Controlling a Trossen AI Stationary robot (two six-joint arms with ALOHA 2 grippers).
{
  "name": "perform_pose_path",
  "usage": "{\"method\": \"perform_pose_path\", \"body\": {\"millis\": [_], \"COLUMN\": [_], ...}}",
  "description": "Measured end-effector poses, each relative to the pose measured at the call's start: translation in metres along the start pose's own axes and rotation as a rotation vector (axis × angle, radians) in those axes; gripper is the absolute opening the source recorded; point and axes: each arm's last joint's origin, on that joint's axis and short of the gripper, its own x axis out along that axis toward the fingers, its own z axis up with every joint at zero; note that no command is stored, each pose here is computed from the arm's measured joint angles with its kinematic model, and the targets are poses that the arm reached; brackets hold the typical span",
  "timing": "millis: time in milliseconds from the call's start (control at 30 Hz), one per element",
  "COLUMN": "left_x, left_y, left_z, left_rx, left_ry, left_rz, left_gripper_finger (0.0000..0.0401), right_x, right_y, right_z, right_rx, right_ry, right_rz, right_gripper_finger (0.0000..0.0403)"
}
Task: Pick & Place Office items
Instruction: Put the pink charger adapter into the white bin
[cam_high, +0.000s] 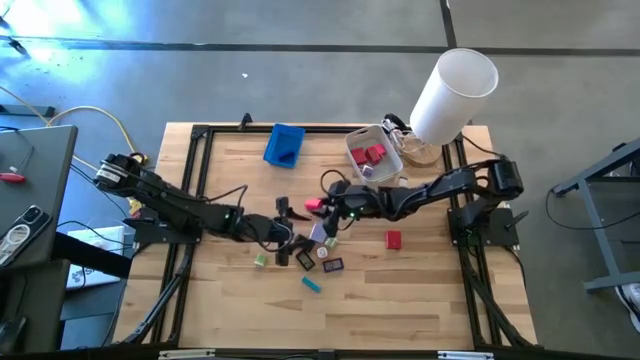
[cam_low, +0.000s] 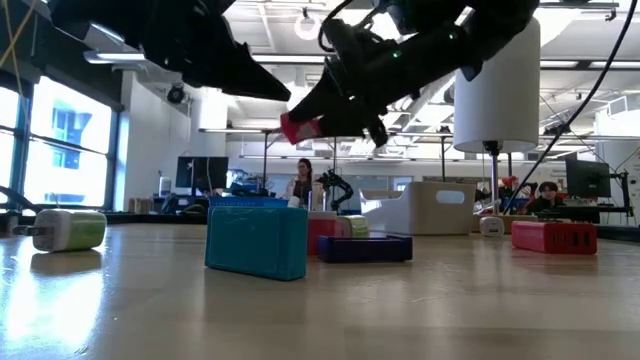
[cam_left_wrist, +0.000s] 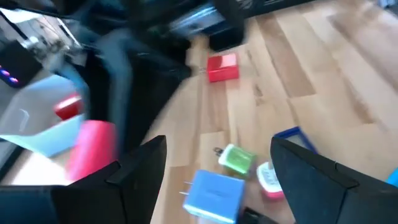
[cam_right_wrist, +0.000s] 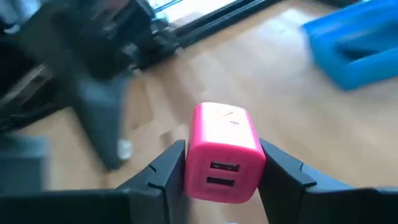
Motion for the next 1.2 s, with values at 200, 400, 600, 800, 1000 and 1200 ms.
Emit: {"method": "perform_pose_path", "body": {"millis": [200, 400, 600, 800, 1000, 1200], "left_x": [-0.003, -0.005, -0.005, -0.003, -0.003, -0.003], "left_y": [-0.008, -0.012, -0.011, -0.008, -0.008, -0.008], "left_z": [-0.002, -0.004, -0.006, -0.008, -0.01, -0.011], "left_rx": [-0.037, -0.045, -0.037, -0.079, -0.081, -0.073], "left_ry": [0.019, 0.039, 0.06, 0.079, 0.095, 0.105], "left_rz": [-0.028, -0.043, -0.04, -0.029, -0.029, -0.031], "left_gripper_finger": [0.0279, 0.0279, 0.0279, 0.028, 0.028, 0.028], "right_x": [-0.021, -0.051, -0.056, -0.047, -0.034, -0.024], "right_y": [-0.022, -0.057, -0.104, -0.15, -0.183, -0.194], "right_z": [0.02, 0.04, 0.046, 0.042, 0.03, 0.022], "right_rx": [-0.095, -0.168, -0.118, -0.022, 0.042, 0.056], "right_ry": [0.032, 0.067, 0.15, 0.216, 0.279, 0.298], "right_rz": [-0.17, -0.492, -0.651, -0.697, -0.703, -0.682], "right_gripper_finger": [0.0147, 0.0146, 0.0146, 0.0146, 0.0147, 0.0147]}}
